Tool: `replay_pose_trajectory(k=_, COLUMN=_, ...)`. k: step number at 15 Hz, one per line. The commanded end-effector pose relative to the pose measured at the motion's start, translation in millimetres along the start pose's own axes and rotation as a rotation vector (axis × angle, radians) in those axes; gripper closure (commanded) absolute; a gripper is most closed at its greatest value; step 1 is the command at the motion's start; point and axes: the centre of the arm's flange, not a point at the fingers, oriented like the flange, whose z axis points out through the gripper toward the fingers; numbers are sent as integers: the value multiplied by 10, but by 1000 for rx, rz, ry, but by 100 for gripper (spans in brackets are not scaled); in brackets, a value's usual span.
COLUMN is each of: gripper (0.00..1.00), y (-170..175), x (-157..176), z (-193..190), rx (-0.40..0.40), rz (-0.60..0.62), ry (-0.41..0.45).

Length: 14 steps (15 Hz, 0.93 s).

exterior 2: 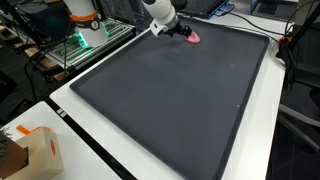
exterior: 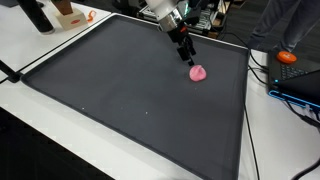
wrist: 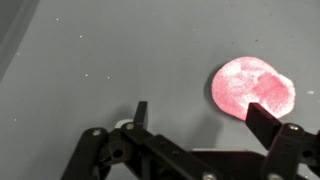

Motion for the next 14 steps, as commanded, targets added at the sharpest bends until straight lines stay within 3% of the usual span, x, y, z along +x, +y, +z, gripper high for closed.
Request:
replay_pose_trajectory(k=1, gripper=0, y=-104, x=-205, z=-96, rx=-79, rz=-117, ry=41)
replay_pose_trajectory(k=7, gripper=0, y=-521, x=-633, z=-122, rx=-172, rz=-352, ry=127)
replay_pose_trajectory(k=14, gripper=0, y=-1058, x=-1077, z=-117, rx=-296, rz=-675, ry=300)
